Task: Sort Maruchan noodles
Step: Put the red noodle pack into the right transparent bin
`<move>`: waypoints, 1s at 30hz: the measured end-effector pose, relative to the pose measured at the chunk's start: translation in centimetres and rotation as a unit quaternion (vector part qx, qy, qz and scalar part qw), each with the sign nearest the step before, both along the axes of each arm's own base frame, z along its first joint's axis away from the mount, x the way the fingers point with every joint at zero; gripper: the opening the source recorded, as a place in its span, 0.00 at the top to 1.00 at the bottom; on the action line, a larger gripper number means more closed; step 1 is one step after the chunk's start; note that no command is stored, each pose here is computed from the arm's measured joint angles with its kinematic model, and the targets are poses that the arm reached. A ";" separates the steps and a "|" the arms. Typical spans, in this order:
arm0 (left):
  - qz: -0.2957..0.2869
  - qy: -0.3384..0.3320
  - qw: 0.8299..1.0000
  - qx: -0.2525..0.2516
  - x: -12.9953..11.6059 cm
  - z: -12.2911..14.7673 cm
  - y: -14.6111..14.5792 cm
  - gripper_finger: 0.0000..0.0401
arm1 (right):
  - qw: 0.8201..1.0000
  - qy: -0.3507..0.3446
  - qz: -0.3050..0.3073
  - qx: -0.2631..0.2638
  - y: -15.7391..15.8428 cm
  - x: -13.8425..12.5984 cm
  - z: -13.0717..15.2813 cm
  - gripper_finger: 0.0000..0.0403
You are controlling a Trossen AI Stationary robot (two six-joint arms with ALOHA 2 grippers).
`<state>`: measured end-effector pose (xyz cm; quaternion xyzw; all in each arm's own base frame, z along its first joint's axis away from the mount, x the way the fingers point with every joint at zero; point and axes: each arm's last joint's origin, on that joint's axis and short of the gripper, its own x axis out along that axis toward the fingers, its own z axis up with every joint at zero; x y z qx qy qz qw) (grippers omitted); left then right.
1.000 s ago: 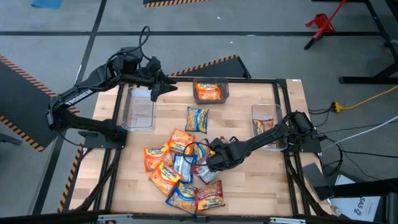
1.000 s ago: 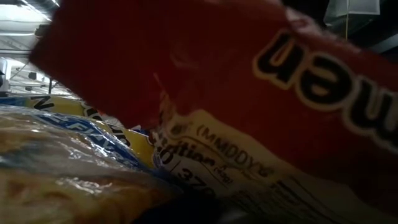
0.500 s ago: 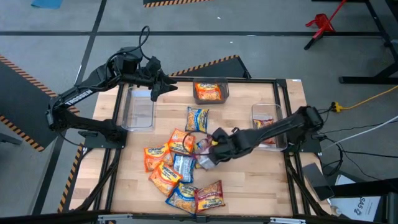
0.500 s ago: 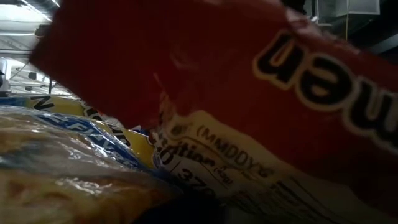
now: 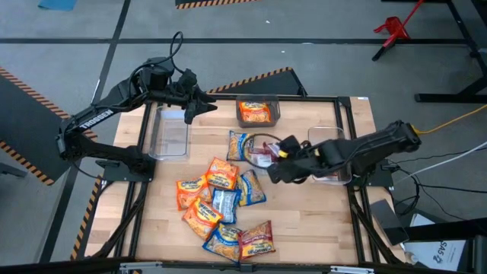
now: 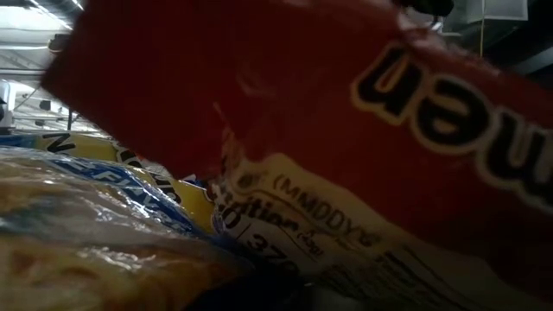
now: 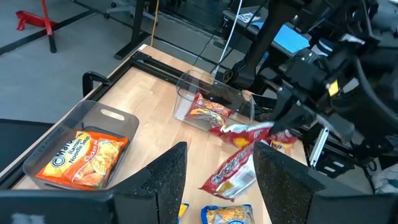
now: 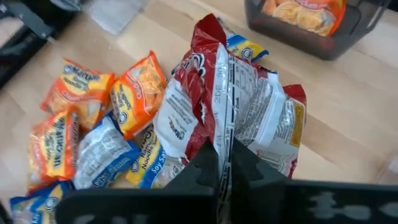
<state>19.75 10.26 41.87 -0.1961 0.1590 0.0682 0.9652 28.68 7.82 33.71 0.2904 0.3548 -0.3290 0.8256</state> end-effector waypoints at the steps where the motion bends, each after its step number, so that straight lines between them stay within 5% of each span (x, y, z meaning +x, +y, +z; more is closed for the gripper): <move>1: 0.000 0.000 1.000 0.000 0.0 0.0 0.0 0.55 | 1.000 -0.005 -0.005 0.004 -0.1 -0.2 0.3 1.00; 6: 0.001 0.000 1.000 0.001 0.0 0.0 0.0 0.55 | 0.998 -0.053 -0.005 0.026 -0.2 -0.7 1.7 1.00; 13: -0.001 0.001 1.000 0.009 0.0 0.0 0.0 0.55 | 0.996 0.040 -0.022 0.075 -0.1 -1.5 0.1 1.00; 19: -0.001 0.001 1.000 0.009 0.0 0.0 0.0 0.55 | 0.995 -0.050 0.056 0.061 0.3 -0.3 1.7 1.00; 24: -0.002 0.001 1.000 0.009 0.0 0.0 0.0 0.55 | 0.997 0.050 0.002 0.064 -0.5 -1.5 0.2 1.00; 30: -0.002 0.001 1.000 0.010 0.0 0.0 0.0 0.55 | 0.994 0.072 -0.059 0.049 -1.2 -3.5 0.7 1.00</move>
